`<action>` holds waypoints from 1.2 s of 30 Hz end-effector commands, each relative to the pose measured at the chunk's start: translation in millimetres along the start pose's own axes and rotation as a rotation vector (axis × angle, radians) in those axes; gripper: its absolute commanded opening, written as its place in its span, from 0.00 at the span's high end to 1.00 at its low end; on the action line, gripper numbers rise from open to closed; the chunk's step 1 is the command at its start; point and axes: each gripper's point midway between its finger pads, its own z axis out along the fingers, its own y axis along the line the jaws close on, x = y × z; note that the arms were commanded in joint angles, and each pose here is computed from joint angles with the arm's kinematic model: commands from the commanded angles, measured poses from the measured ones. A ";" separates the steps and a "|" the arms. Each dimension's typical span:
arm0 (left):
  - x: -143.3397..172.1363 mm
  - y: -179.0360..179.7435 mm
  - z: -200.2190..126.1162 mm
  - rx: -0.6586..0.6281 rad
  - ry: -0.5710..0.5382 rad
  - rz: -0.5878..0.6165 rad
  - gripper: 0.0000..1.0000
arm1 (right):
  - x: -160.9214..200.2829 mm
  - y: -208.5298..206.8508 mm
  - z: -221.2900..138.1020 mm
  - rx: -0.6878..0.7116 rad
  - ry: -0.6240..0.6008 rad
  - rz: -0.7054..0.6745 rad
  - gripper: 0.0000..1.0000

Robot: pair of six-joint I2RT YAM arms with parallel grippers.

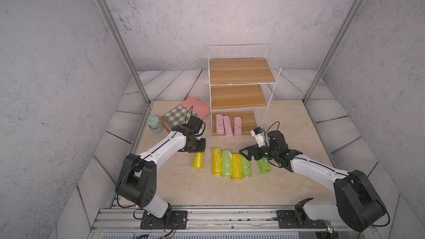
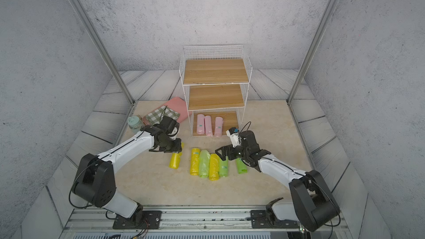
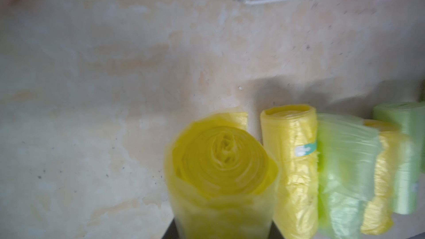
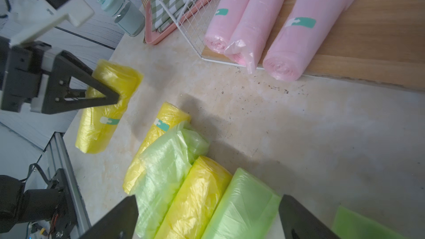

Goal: Sort the rolls of trash bags by color and place them on the shelf
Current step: Pick up the roll of trash bags from the center of the board.

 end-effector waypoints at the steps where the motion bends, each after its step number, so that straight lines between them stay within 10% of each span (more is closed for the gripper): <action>1: -20.7 -17.8 -25.8 0.099 -0.084 0.050 1.00 | -10.7 14.2 2.5 -0.072 -0.011 -0.003 0.00; 19: -66.8 -67.0 -108.0 0.403 -0.443 0.147 1.00 | -49.4 68.1 -0.9 -0.337 -0.071 -0.004 0.09; 36: -84.4 -107.1 -144.5 0.648 -0.539 0.209 1.00 | -86.0 120.8 0.2 -0.539 -0.154 -0.071 0.09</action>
